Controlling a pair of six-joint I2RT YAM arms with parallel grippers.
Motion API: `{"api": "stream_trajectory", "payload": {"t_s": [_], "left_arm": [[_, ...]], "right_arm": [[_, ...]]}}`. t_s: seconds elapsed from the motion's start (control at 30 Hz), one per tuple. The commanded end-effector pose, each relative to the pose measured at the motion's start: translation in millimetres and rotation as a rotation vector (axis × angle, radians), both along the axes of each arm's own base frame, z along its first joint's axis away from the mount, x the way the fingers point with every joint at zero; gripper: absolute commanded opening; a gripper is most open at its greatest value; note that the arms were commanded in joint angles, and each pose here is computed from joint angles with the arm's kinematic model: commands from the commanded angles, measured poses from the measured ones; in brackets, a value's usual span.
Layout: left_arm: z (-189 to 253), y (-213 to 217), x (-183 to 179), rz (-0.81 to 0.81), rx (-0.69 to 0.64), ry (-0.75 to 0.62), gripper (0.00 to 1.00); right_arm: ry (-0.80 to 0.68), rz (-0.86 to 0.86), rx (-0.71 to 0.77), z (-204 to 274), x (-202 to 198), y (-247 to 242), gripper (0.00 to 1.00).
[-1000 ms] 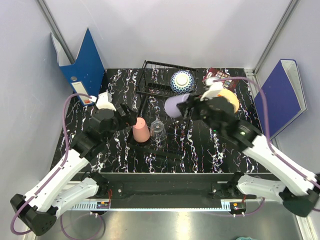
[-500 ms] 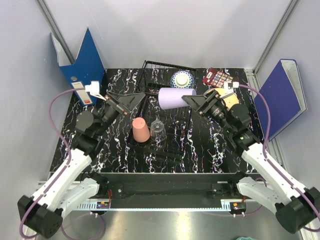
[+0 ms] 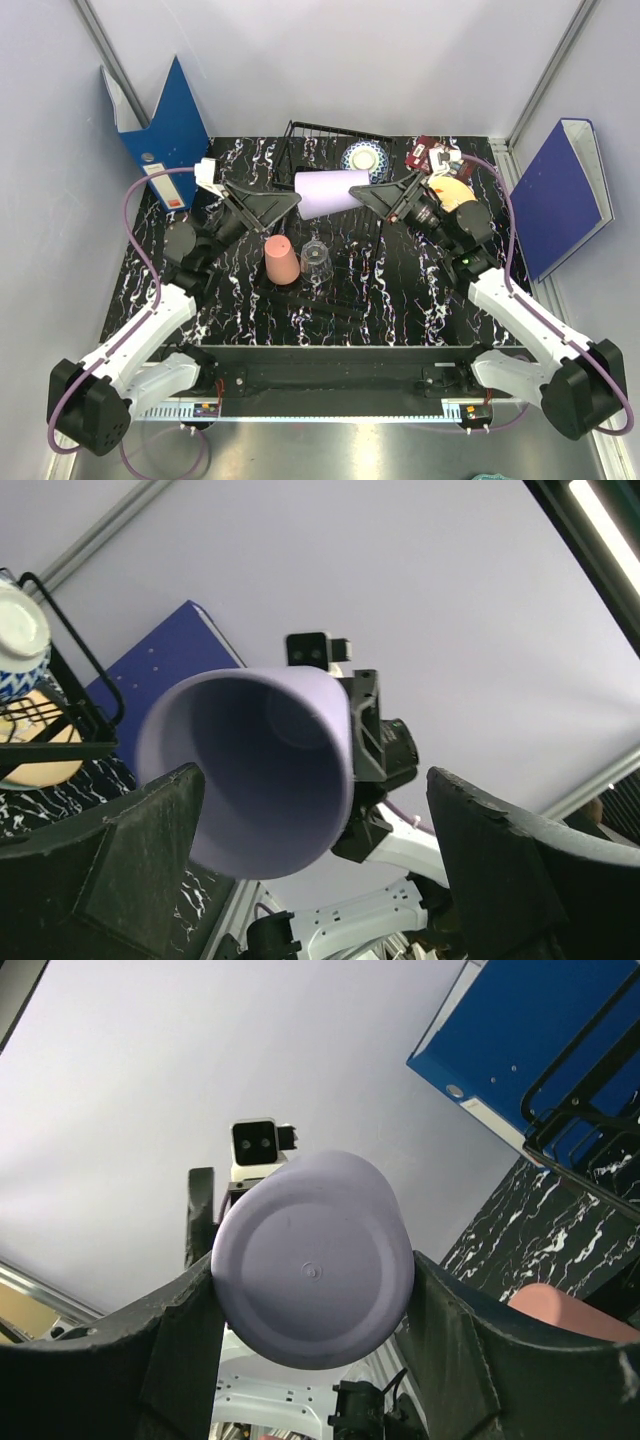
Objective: Unload the mixed dishes from the dish rack
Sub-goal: Pick up the cup from the dish rack, then place the cup at the center of the board.
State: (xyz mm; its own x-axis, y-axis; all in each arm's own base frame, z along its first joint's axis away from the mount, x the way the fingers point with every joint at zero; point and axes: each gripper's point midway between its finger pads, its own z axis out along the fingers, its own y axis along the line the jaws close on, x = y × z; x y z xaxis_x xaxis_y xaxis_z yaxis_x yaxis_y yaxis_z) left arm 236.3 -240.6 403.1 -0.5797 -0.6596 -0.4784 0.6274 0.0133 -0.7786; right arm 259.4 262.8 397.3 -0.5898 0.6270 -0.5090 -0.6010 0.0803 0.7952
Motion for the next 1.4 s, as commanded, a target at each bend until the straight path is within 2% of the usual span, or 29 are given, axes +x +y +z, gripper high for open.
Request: {"api": "stream_trajectory", "payload": {"t_s": [0.0, 0.1, 0.3, 0.33, 0.37, 0.4, 0.43, 0.47, 0.53, 0.57, 0.6, 0.63, 0.67, 0.7, 0.73, 0.77, 0.8, 0.83, 1.0, 1.1, 1.17, 1.37], "left_arm": [[26.2, -3.5, -21.1, -0.063, -0.034, -0.117, 0.93], [26.8, -7.9, -24.5, -0.078, -0.029, -0.125, 0.88], [16.7, -16.6, -23.2, -0.096, 0.009, -0.099, 0.49], [20.0, -17.1, -21.5, -0.077, 0.037, -0.120, 0.39], [2.4, -20.2, -11.6, -0.060, 0.100, -0.037, 0.12], [-1.8, -19.4, -7.9, -0.037, 0.130, -0.019, 0.00], [6.6, -13.2, -6.1, 0.019, 0.151, -0.051, 0.00], [-9.0, -11.4, -1.2, 0.044, 0.211, 0.012, 0.00], [4.1, 6.3, 4.4, 0.174, 0.261, -0.031, 0.00], [-12.8, 13.2, 9.3, 0.217, 0.334, 0.036, 0.00], [1.2, 23.8, 10.8, 0.279, 0.353, 0.029, 0.00], [-0.9, 44.1, 24.6, 0.414, 0.408, 0.053, 0.00], [-26.8, 56.7, 27.9, 0.463, 0.513, 0.158, 0.00], [-14.5, 68.6, 28.2, 0.517, 0.531, 0.160, 0.00], [-19.4, 97.5, 40.7, 0.670, 0.573, 0.214, 0.00], [-37.9, 115.1, 38.7, 0.729, 0.647, 0.295, 0.00], [-30.6, 132.1, 38.6, 0.806, 0.657, 0.319, 0.00], [-43.9, 163.9, 39.9, 0.946, 0.731, 0.395, 0.00], [-58.3, 227.4, 50.5, 1.210, 0.915, 0.561, 0.00], [-69.6, 249.9, 69.0, 1.251, 1.012, 0.661, 0.00], [-73.5, 254.6, 80.9, 1.235, 1.022, 0.694, 0.00], [-129.8, 279.5, 116.5, 1.190, 1.111, 0.878, 0.00]], "right_arm": [[-0.070, 0.048, 0.044, 24.6, -7.1, 3.7, 0.00], [-0.041, 0.065, 0.028, 14.0, -2.4, 10.4, 0.00], [-0.012, 0.090, -0.002, 0.9, 1.0, 19.4, 0.00], [-0.011, 0.089, -0.009, 0.7, 0.8, 19.4, 0.00], [-0.011, 0.087, -0.015, 0.3, 0.4, 19.1, 0.00], [-0.008, 0.083, -0.034, -3.5, 0.1, 19.2, 0.00], [-0.019, 0.074, -0.040, -0.3, -3.2, 16.1, 0.00], [-0.018, 0.051, -0.051, -0.4, -2.0, 13.5, 0.06], [-0.024, 0.002, -0.113, -5.9, -3.9, 6.0, 0.27], [-0.016, -0.043, -0.130, -8.4, -1.1, 1.1, 0.51], [0.003, -0.080, -0.194, -22.1, 1.8, -4.0, 0.59], [-0.012, -0.109, -0.207, -18.9, -3.1, -11.1, 0.64], [-0.003, -0.157, -0.226, -21.7, 0.4, -17.8, 0.72], [0.017, -0.183, -0.278, -34.3, 0.9, -22.8, 0.73], [0.006, -0.208, -0.283, -31.1, -3.8, -29.8, 0.75], [0.018, -0.248, -0.298, -34.2, -1.5, -36.3, 0.76], [0.038, -0.267, -0.342, -45.1, -1.8, -41.1, 0.76], [0.031, -0.291, -0.349, -43.1, -5.0, -47.4, 0.76], [0.094, -0.436, -0.420, -67.9, 2.2, -74.2, 0.74], [0.124, -0.436, -0.431, -80.1, 4.7, -73.7, 0.73], [0.129, -0.413, -0.442, -85.5, 2.8, -70.6, 0.73], [0.144, -0.404, -0.493, -102.4, -2.9, -73.8, 0.72]]}}
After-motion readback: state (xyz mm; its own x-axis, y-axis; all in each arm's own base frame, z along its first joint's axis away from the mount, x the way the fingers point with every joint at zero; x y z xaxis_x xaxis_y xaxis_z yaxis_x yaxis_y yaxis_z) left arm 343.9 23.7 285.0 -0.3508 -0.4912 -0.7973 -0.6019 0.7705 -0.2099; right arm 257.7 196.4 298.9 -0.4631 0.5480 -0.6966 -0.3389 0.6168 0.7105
